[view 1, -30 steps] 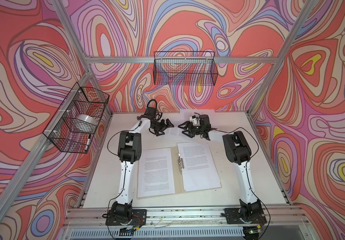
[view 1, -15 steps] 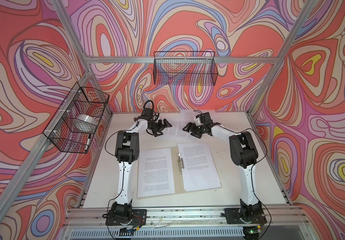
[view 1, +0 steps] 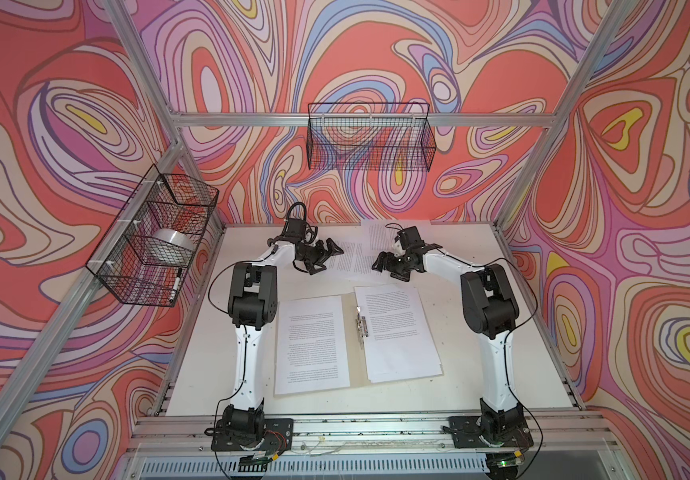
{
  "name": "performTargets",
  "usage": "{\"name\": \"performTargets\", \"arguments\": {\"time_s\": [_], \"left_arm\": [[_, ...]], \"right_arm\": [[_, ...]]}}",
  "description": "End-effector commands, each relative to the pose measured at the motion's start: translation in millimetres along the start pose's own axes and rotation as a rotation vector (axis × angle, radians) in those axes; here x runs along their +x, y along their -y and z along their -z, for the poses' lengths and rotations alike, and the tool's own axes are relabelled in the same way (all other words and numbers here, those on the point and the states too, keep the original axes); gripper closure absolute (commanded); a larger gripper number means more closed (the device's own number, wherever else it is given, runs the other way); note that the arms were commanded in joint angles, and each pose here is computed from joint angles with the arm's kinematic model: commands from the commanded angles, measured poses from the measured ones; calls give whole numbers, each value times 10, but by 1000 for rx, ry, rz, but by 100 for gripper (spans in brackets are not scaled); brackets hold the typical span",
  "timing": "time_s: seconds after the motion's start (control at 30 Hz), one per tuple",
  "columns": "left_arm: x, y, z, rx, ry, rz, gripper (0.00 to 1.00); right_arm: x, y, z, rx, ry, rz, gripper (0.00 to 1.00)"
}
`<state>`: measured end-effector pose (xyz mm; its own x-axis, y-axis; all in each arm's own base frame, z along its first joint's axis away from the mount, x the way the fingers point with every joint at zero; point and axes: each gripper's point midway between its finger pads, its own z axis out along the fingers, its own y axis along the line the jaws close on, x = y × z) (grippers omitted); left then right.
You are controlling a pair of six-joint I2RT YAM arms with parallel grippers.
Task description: Put the files into the folder
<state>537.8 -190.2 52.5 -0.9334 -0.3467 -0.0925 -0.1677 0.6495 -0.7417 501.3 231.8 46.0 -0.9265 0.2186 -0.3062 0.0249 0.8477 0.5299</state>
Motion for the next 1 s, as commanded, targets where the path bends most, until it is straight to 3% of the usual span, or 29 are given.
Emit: {"name": "performTargets", "arguments": {"time_s": [0.0,0.27,0.37,0.63,0.73,0.97], "left_arm": [[580,-925,-329,-261,-145,207,0],[671,-895,-401,-271,-162,194,0],[713,-911,-428,-281,-171,185,0],[764,-949,-430,-291,-183,182,0],[772,-958,-420,-298,-186,176,0],[779,-981,-393,-307,-193,168,0]], "right_arm": [[189,107,-148,69,-64,2,12],[157,-105,-260,-44,-83,-80,8],[41,-256,-242,-153,-46,-104,5],[-242,-618,-198,-379,29,-42,3],[-339,-626,-147,-415,63,-34,2],[-631,-208,-54,-393,151,-29,2]]}}
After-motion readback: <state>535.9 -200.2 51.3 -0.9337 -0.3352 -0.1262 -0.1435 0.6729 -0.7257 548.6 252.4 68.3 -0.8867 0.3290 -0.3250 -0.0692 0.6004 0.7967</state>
